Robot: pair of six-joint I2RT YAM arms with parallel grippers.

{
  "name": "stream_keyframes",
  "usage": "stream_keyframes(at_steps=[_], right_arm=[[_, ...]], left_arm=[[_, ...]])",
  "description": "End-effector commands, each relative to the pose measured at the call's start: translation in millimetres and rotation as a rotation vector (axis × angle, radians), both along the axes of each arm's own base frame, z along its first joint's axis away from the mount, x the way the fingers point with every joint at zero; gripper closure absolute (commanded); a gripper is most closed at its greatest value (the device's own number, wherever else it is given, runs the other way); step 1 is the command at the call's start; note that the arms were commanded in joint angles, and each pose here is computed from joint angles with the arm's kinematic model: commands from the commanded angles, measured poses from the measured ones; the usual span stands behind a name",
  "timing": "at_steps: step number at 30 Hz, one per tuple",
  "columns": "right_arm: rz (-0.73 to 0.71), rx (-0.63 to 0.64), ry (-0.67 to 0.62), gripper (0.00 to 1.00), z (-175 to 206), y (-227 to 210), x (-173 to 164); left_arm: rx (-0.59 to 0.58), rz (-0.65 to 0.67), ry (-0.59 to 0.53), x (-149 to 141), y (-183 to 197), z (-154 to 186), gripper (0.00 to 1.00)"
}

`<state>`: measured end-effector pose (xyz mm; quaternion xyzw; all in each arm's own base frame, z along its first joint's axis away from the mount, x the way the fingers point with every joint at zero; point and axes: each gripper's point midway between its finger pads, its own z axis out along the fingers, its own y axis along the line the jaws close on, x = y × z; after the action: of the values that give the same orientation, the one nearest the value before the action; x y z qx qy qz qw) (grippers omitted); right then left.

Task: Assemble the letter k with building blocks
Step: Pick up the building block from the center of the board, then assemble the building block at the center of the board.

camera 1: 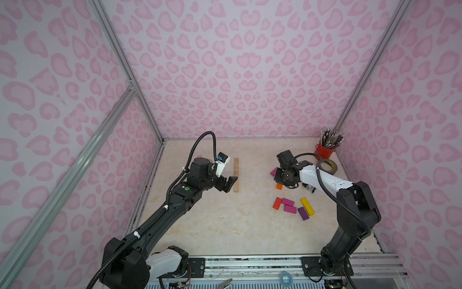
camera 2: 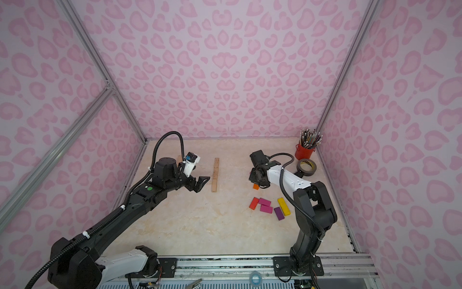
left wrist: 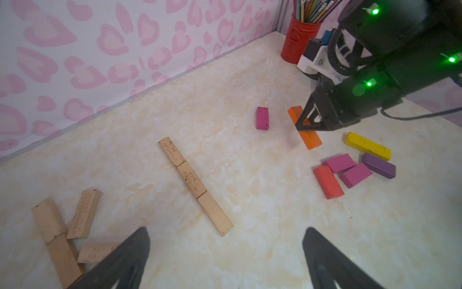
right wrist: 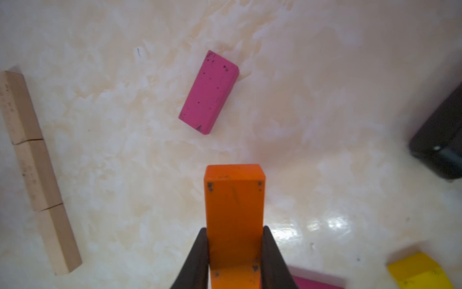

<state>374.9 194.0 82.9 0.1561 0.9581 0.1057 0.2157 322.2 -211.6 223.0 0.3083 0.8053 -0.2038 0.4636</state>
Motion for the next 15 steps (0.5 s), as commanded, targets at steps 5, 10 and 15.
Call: stream_keyframes(at_steps=[5,10,15], right_arm=[[-0.292,0.165,-0.047,0.79,-4.1,62.6,22.8],[-0.362,0.208,-0.014,0.81,-22.5,88.8,37.5],[-0.404,0.238,0.012,0.81,-37.6,105.6,52.9]], left_arm=[[0.001,0.112,-0.031,12.3,17.9,9.2,0.02],[0.005,0.122,-0.044,11.3,21.3,10.5,0.02],[0.007,0.128,-0.048,12.4,22.8,11.0,0.02]])
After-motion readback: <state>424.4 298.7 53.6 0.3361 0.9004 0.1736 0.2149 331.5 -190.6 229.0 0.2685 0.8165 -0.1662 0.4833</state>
